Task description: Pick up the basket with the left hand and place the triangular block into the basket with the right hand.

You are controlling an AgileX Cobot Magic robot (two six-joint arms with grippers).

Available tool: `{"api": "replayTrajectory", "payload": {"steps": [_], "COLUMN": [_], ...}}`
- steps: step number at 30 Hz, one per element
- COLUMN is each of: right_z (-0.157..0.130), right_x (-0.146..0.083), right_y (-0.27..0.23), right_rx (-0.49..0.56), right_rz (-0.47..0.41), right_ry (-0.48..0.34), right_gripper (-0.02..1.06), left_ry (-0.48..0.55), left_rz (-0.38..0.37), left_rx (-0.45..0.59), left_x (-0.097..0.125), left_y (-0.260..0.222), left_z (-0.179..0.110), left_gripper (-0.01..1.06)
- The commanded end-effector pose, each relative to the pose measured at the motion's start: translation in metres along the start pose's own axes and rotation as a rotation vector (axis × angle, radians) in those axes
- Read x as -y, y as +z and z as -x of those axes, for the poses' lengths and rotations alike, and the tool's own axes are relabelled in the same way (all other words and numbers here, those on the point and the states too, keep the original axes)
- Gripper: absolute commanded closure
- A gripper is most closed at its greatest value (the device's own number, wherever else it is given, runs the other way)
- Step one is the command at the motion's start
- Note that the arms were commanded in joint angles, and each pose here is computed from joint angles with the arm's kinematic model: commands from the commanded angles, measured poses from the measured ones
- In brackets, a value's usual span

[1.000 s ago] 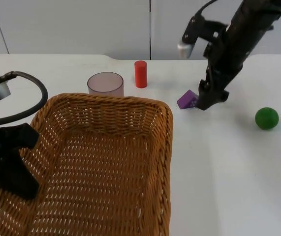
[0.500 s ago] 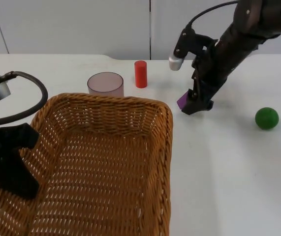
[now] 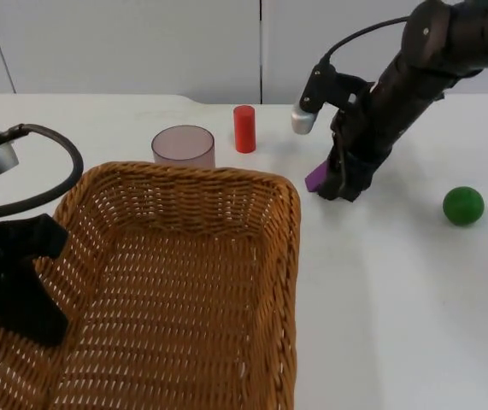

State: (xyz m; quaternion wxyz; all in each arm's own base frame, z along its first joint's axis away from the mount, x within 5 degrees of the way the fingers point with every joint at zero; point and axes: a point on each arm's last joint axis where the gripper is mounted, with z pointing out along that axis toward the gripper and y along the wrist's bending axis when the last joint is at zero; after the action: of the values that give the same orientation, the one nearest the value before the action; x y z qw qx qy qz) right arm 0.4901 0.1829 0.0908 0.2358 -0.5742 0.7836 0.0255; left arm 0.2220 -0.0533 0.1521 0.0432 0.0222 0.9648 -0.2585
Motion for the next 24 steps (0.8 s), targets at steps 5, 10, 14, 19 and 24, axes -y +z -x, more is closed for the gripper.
{"api": "replayTrajectory", "payload": {"steps": [5, 10, 14, 19, 24], "right_z": [0.000, 0.020, 0.040, 0.072, 0.098], "right_x": [0.000, -0.001, 0.003, -0.006, -0.041], "right_y": [-0.004, -0.053, -0.117, -0.223, -0.267], "right_rx": [-0.019, -0.013, 0.027, 0.156, 0.162], "right_rz": [0.002, 0.049, 0.013, -0.092, -0.123], "right_ry": [-0.034, -0.008, 0.109, 0.349, 0.387], "right_gripper": [1.05, 1.05, 1.05, 1.05, 1.05], "left_ry": [-0.005, -0.005, -0.005, -0.005, -0.006], "left_rz": [-0.016, -0.015, -0.011, -0.008, -0.003], "left_rx": [0.011, 0.012, 0.019, 0.023, 0.030], "left_x": [0.002, 0.002, 0.002, 0.002, 0.001], "left_y": [-0.003, -0.003, -0.003, -0.003, -0.003], "left_z": [0.000, 0.000, 0.001, 0.001, 0.002], "left_gripper": [1.05, 1.05, 1.05, 1.05, 1.05]}}
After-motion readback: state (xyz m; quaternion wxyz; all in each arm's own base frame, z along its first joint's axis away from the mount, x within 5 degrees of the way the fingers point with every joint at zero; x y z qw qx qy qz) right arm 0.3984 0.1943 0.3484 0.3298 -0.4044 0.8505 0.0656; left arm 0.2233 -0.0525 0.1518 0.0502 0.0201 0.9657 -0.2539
